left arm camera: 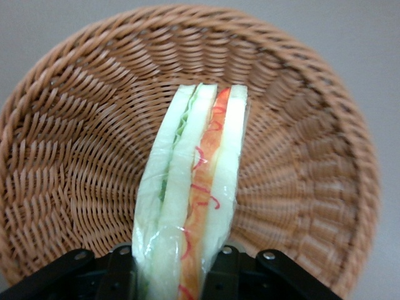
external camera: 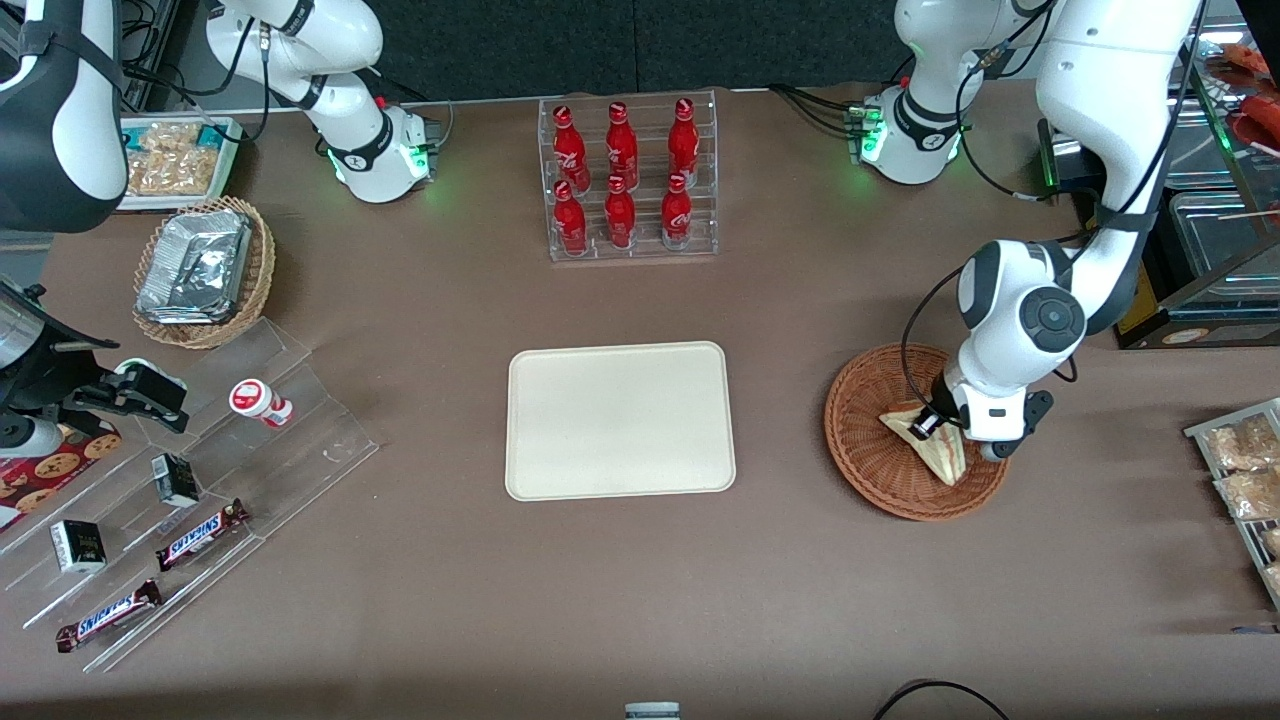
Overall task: Place sandwich from basket to tray
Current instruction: 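Close the left gripper on the sandwich and lift it, then carry the held sandwich over to the cream tray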
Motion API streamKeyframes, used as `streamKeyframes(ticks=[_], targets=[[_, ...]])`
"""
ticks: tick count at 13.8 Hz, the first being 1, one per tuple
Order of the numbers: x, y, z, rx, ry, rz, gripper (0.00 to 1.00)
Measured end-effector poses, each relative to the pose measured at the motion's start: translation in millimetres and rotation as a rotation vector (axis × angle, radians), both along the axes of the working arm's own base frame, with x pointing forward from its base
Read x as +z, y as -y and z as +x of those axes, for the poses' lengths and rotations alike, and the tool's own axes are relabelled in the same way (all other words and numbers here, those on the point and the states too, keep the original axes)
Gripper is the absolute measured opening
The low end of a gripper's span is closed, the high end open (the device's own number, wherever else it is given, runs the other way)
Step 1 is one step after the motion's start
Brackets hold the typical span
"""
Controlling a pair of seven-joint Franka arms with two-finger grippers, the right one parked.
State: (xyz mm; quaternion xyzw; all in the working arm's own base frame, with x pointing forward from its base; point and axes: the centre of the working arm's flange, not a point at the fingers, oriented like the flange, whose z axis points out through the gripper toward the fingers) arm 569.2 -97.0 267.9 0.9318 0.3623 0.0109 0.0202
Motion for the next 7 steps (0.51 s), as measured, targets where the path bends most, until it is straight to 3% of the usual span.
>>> streamKeyframes(ticks=[1,4,7], targets=[[21.9,13.1,3.7,-0.022,-0.009,0.001,0.22],[108.1,82.3,12.7,-0.136,-0.056,-0.001,0.17],[158.1,154.3,7.3,-0.254,-0.045,-0.027,0.17]])
